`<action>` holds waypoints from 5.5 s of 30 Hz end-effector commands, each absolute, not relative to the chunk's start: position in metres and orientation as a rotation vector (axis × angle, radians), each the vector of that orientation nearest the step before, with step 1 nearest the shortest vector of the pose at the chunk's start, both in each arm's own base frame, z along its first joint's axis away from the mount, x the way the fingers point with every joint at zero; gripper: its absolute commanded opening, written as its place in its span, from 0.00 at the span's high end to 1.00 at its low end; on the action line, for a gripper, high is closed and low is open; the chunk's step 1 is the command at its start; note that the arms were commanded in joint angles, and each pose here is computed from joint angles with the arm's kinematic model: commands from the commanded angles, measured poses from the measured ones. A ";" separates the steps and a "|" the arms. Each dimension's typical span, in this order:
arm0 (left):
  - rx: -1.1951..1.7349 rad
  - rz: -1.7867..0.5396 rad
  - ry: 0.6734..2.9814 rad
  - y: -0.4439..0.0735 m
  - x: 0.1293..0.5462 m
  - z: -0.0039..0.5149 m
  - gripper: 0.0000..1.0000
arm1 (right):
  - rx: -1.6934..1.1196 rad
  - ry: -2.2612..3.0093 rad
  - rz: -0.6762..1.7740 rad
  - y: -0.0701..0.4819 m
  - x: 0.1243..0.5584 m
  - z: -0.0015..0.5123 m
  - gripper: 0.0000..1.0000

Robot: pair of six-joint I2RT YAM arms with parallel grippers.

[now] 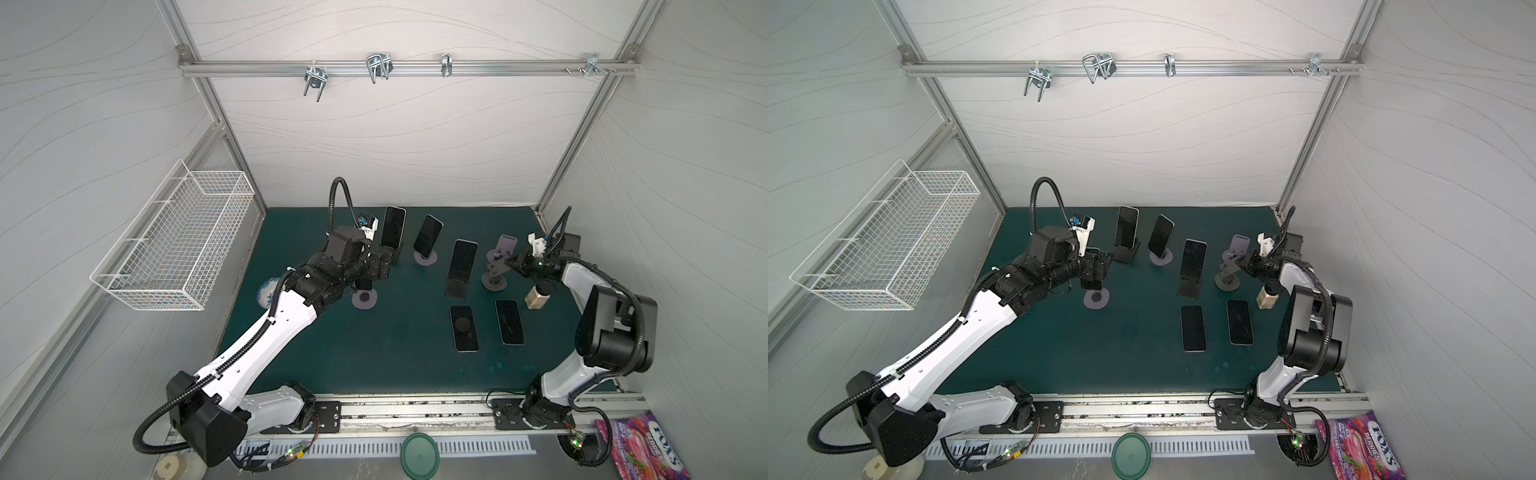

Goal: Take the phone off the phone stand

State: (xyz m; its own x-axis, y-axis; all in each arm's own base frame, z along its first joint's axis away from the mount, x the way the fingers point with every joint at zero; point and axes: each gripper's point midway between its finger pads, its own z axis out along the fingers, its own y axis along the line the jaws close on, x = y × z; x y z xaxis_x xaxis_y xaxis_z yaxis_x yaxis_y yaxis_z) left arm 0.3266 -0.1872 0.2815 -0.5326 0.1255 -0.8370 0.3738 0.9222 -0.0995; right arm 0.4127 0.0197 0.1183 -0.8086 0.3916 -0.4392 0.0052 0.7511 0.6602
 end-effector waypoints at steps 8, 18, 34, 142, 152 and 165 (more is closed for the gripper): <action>0.347 -0.326 2.080 -0.185 0.326 0.294 0.10 | 0.295 2.444 0.891 0.021 0.414 0.101 0.90; 0.340 -0.329 2.083 -0.184 0.326 0.292 0.10 | 0.317 2.434 0.841 0.016 0.413 0.115 0.60; 0.332 -0.279 2.072 -0.175 0.325 0.291 0.09 | 0.341 2.339 0.740 0.009 0.402 0.184 0.29; 0.165 -0.127 2.256 -0.137 0.417 0.172 0.13 | -0.835 2.238 0.704 0.335 0.275 0.225 0.25; 0.157 -0.125 2.246 -0.134 0.415 0.174 0.21 | -0.840 2.244 0.720 0.332 0.278 0.227 0.25; 0.174 -0.146 2.234 -0.136 0.410 0.191 0.30 | -0.820 2.227 0.727 0.333 0.286 0.233 0.25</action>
State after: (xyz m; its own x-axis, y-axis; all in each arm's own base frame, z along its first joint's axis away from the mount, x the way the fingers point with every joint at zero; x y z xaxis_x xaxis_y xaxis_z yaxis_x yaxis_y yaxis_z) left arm 0.3997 -0.1321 0.1505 -0.6877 0.0975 -0.7194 0.1642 0.9862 -0.0232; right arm 0.2825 0.3298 0.2162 -0.6250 -0.3666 -0.6892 -0.6912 0.6703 0.2702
